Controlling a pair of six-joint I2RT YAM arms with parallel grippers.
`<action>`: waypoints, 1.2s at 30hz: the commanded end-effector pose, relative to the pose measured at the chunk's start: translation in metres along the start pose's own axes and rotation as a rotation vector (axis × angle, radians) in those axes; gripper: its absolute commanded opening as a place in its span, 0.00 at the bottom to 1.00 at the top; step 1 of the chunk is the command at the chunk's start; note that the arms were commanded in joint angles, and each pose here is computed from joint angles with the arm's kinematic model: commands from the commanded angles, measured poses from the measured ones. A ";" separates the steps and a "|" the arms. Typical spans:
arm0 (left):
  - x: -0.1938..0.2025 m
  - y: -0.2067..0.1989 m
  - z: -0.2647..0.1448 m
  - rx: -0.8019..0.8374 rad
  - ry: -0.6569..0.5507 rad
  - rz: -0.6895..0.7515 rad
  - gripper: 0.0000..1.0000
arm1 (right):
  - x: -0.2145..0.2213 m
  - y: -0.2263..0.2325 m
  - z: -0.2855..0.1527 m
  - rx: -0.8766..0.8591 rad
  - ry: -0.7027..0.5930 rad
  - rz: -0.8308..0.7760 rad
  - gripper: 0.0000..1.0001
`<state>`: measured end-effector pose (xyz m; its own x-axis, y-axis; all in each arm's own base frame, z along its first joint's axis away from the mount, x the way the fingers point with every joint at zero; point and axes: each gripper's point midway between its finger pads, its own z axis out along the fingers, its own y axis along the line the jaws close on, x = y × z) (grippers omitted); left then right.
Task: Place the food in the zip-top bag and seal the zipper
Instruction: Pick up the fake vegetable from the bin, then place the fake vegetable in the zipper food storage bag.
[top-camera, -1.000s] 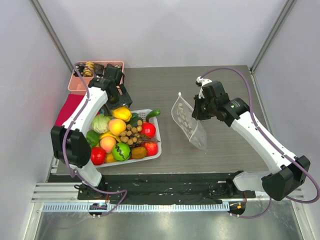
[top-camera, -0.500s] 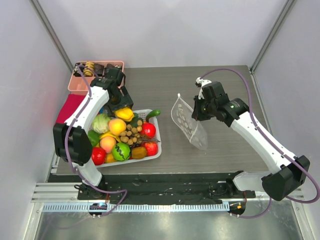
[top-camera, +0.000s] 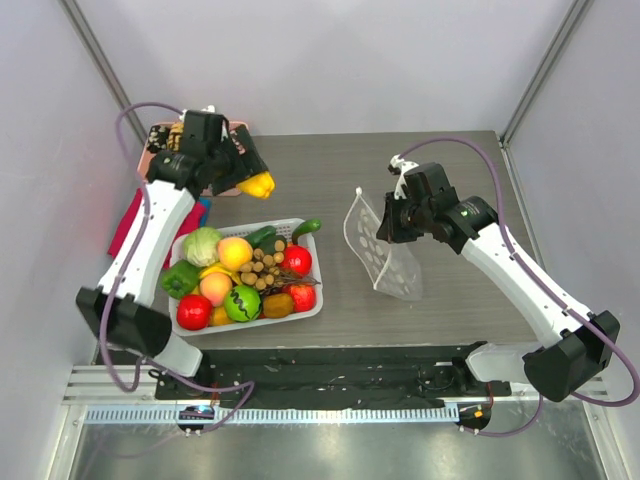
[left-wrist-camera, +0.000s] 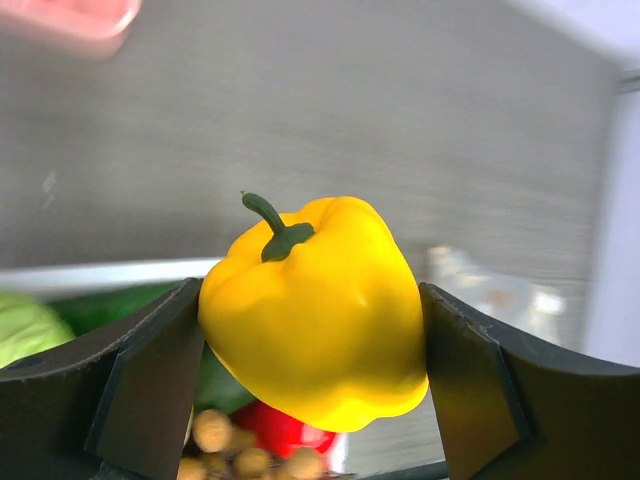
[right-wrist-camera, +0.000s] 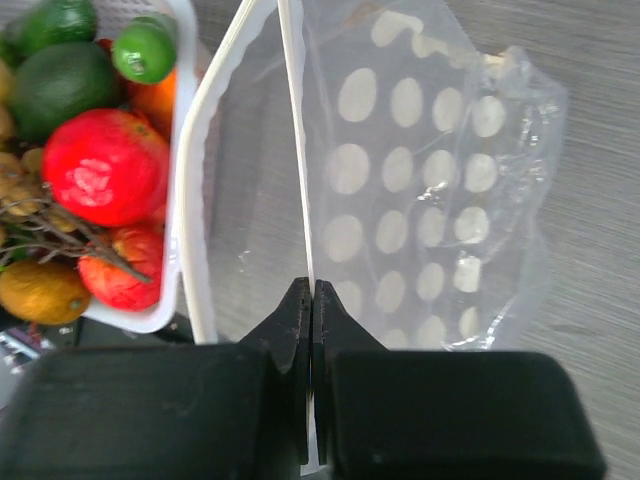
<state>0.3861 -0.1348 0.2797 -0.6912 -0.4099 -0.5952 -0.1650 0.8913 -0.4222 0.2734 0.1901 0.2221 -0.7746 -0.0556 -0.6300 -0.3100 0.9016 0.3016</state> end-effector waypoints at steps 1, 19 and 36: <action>-0.042 -0.090 -0.073 0.349 -0.301 0.092 0.36 | -0.024 0.035 -0.015 -0.164 -0.082 0.082 0.01; 0.059 -0.189 -0.080 0.516 -0.321 0.388 0.38 | -0.044 0.081 0.005 -0.387 -0.055 0.385 0.01; 0.141 -0.135 -0.009 0.302 -0.150 0.662 0.47 | -0.010 0.038 0.011 -0.311 -0.053 0.476 0.01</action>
<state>0.2939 -0.3161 0.2490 -0.5196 0.1307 -0.8443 0.4779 0.8637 -0.1604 0.2741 0.2350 0.2185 -0.8658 0.3243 -0.3810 -0.0679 0.6782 0.7317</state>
